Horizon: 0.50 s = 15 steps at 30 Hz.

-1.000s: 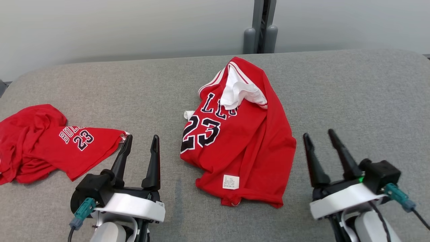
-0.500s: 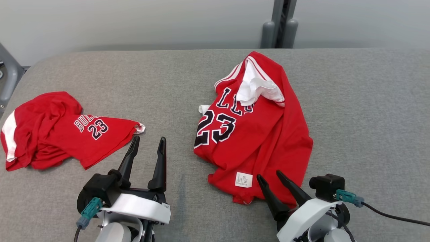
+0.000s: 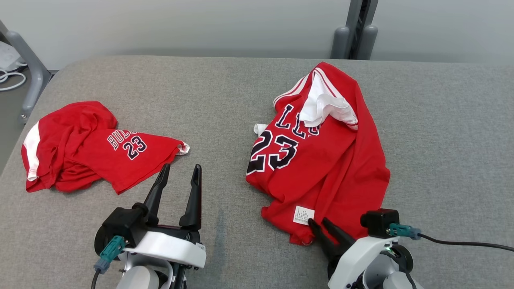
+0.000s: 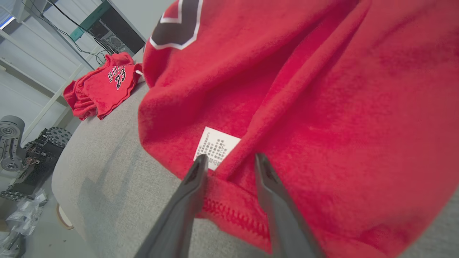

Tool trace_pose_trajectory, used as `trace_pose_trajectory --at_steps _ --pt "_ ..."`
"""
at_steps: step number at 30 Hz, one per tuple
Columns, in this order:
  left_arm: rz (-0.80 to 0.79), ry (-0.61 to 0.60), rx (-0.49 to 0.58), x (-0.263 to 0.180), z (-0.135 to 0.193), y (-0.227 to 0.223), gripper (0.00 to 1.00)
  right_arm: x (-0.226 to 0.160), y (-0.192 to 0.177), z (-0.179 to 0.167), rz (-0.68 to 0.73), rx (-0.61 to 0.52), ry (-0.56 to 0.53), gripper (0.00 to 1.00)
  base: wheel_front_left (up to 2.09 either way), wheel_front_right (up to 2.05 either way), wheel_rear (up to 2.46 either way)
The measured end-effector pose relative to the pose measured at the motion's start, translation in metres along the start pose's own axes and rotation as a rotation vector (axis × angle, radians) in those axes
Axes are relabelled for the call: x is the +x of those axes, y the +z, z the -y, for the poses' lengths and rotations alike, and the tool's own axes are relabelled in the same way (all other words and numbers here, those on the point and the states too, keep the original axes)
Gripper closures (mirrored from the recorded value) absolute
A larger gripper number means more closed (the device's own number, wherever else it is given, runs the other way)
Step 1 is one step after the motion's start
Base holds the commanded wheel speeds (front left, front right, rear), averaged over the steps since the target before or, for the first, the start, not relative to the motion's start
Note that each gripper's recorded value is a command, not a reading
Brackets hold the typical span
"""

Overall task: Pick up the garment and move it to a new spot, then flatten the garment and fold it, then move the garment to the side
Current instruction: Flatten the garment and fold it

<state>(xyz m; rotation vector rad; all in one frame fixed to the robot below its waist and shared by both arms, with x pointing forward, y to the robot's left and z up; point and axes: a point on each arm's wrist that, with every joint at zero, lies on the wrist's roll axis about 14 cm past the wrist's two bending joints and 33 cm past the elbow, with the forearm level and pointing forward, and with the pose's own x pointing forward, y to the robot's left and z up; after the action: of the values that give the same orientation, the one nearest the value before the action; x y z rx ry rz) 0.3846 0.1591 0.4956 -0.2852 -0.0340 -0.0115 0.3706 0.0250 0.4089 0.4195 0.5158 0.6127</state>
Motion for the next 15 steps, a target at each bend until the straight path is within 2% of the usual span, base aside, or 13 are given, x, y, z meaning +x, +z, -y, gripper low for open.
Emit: trace_pose_trajectory --at_steps 4,8,14,15 --pt "0.0 0.004 -0.001 -0.001 0.0 0.0 0.0 -0.002 0.007 0.005 0.024 -0.012 -0.018 1.0 0.0 0.0 0.0" --pt "-0.004 -0.011 -0.005 0.001 0.005 -0.002 0.0 -0.01 0.029 0.016 0.091 0.004 -0.055 1.0 0.0 0.0 0.0" --pt "-0.006 -0.066 -0.016 0.007 0.023 -0.004 0.0 -0.049 0.089 0.066 0.244 -0.028 -0.195 1.0 0.0 0.0 0.0" --pt "-0.006 -0.066 -0.016 0.007 0.023 -0.004 0.0 -0.049 0.089 0.066 0.244 -0.028 -0.195 1.0 0.0 0.0 0.0"
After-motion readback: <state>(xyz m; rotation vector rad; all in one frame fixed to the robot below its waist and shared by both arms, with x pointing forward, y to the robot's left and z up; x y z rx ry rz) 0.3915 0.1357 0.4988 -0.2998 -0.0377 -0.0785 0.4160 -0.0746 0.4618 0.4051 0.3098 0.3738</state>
